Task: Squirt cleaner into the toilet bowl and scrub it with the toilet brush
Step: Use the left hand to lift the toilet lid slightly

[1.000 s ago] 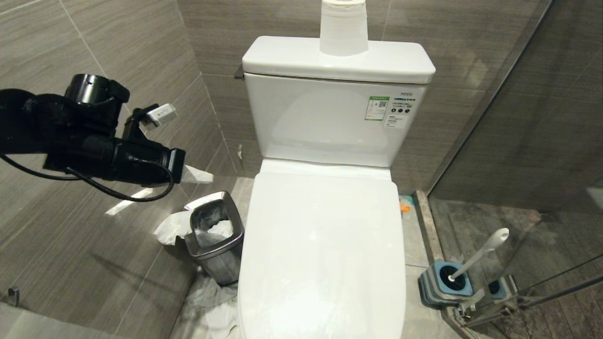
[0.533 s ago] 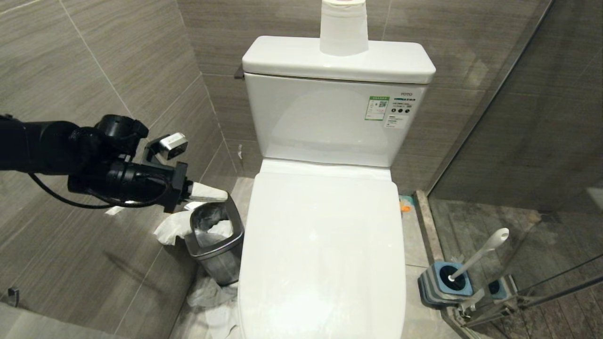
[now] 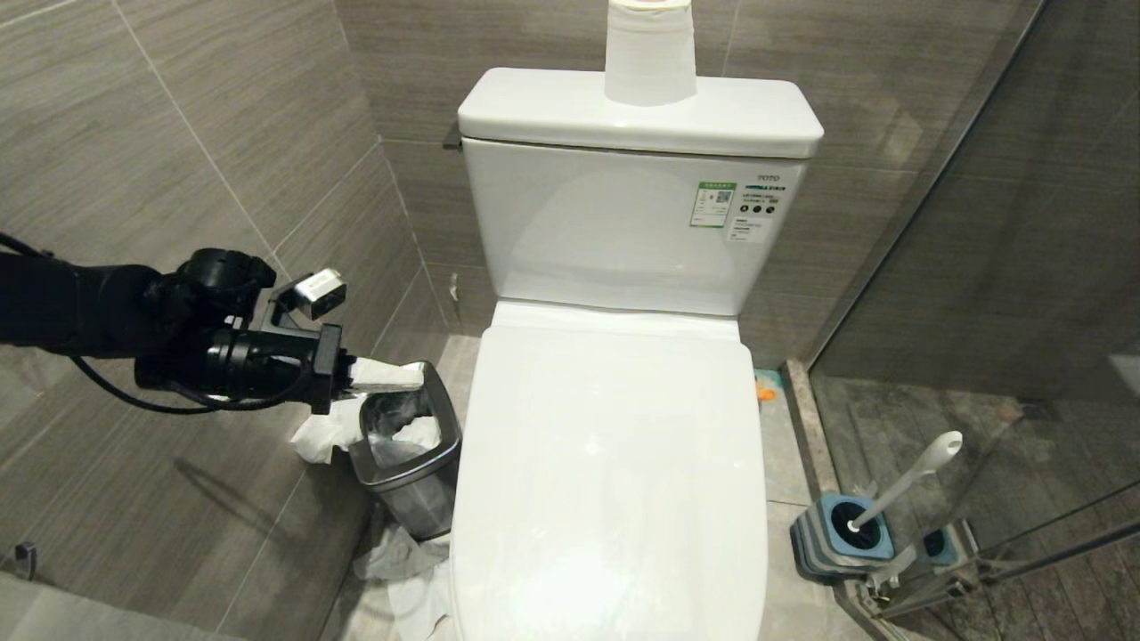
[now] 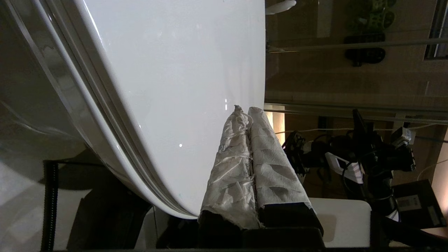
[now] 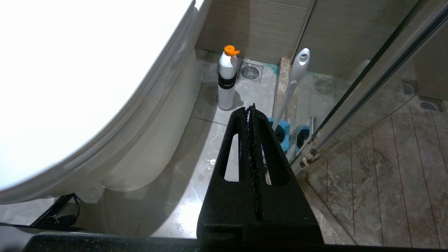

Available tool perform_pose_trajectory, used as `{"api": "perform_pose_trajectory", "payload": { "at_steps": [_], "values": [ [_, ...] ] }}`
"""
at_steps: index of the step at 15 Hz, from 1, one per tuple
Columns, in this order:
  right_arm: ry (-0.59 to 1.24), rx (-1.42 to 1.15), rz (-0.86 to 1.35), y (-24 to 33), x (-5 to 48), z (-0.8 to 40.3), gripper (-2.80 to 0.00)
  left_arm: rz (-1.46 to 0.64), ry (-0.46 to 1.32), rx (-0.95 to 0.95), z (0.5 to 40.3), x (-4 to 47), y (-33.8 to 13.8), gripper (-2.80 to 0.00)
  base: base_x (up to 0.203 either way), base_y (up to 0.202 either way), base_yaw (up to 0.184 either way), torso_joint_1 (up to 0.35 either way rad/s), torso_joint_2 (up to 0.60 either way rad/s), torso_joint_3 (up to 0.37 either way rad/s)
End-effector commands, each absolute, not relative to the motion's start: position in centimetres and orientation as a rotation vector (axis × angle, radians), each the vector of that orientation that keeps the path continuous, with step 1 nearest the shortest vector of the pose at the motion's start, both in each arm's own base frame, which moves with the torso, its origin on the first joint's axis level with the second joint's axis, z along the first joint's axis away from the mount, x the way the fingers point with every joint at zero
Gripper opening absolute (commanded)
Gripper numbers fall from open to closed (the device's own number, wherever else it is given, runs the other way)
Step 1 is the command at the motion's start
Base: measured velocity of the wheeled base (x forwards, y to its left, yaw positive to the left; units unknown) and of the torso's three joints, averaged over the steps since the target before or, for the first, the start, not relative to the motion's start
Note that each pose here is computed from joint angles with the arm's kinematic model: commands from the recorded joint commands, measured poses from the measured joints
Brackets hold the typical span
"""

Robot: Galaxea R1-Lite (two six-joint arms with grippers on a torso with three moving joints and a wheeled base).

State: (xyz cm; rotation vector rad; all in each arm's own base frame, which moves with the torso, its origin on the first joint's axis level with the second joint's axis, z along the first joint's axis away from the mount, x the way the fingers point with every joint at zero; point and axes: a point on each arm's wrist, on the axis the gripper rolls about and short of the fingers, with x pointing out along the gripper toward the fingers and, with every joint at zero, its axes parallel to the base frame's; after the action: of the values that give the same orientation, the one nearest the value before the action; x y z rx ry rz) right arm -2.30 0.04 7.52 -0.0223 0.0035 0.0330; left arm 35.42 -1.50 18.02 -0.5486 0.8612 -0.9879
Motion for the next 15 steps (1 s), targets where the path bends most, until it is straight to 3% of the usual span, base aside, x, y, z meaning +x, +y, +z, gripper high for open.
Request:
{"api": "perform_pose_trajectory", "payload": {
  "at_steps": [1,11,15],
  "values": [
    [0.004,-0.023,0.034,0.0,-2.3,7.5,-2.8,-0.994,0.863,-0.555,17.6,35.7,-1.5,-2.8,0.0,0.0,0.0,0.0,0.0,0.0],
    [0.004,-0.023,0.034,0.0,-2.3,7.5,-2.8,-1.0,0.851,-0.544,15.2,36.5,-1.4,-2.8,0.0,0.0,0.0,0.0,0.0,0.0],
    [0.004,-0.023,0.034,0.0,-2.3,7.5,-2.8,-1.067,0.915,-0.638,12.5,36.7,-1.7,-2.8,0.0,0.0,0.0,0.0,0.0,0.0]
  ]
}}
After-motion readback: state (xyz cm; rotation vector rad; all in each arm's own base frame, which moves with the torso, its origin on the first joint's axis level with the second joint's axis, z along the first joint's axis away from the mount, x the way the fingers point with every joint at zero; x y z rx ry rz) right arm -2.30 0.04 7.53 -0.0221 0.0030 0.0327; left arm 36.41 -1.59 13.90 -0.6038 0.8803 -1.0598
